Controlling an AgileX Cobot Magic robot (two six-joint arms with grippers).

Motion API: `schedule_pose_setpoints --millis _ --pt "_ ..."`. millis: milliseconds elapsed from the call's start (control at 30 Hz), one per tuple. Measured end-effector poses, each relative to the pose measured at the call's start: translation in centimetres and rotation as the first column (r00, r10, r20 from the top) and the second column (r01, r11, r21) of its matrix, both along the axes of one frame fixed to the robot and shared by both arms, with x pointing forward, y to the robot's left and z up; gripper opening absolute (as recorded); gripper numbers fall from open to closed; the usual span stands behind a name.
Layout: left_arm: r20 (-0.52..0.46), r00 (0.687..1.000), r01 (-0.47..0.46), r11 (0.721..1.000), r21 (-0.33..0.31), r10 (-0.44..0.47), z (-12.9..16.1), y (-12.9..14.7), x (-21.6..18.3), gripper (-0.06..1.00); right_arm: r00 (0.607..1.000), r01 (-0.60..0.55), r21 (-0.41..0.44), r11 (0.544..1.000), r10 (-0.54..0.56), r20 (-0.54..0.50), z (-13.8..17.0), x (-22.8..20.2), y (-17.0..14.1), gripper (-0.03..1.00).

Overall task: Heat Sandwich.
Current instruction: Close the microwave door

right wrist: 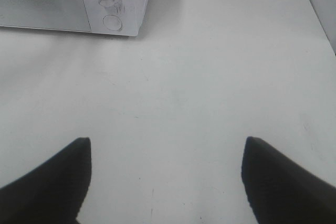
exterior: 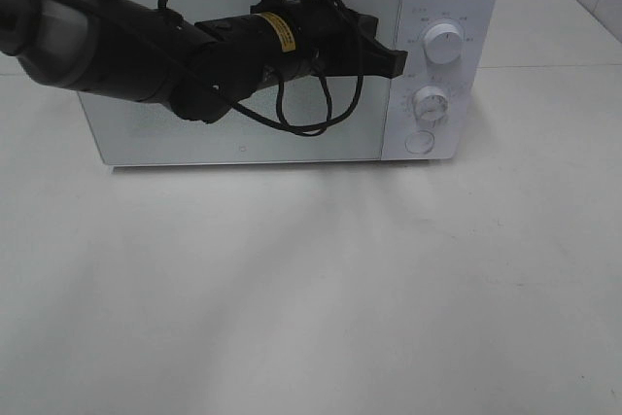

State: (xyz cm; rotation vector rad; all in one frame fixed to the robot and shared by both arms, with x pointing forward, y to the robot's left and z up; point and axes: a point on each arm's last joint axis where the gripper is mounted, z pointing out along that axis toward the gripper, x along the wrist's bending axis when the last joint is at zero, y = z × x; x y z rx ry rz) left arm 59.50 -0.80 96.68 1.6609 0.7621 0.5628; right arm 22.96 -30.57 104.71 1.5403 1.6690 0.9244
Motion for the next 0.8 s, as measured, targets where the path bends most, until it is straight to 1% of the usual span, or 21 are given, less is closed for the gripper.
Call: schedule_pose_setpoints --millis 333,400,533,667,733,767,800 --pt "-0.010 1.000 0.017 1.000 -0.009 -0.017 0.1 -0.8 -0.7 0.00 1.000 0.000 0.000 1.000 0.000 0.000 0.0 0.0 0.0 0.76" --pt "-0.026 0.999 0.033 0.999 0.003 -0.033 -0.1 -1.3 -1.4 0.00 1.000 0.000 0.000 1.000 0.000 0.000 0.0 0.0 0.0 0.76" --pt "-0.045 0.997 0.060 0.998 0.019 -0.059 -0.1 -1.4 -3.0 0.00 1.000 0.000 0.000 1.000 0.000 0.000 0.0 0.0 0.0 0.76" --pt "-0.053 0.996 0.076 0.997 0.028 -0.075 0.5 -0.9 -4.6 0.00 1.000 0.000 0.000 1.000 0.000 0.000 0.0 0.0 0.0 0.76" --pt "-0.074 0.994 0.080 0.996 0.046 -0.076 0.6 -0.4 -5.3 0.00 1.000 0.000 0.000 1.000 0.000 0.000 0.0 0.0 0.0 0.76" --pt "-0.100 0.992 0.083 0.994 0.072 -0.076 0.7 0.0 -6.0 0.00 1.000 0.000 0.000 1.000 0.000 0.000 0.0 0.0 0.0 0.76" --pt "-0.100 0.992 0.083 0.994 0.072 -0.076 0.7 0.0 -6.0 0.00 1.000 0.000 0.000 1.000 0.000 0.000 0.0 0.0 0.0 0.76"
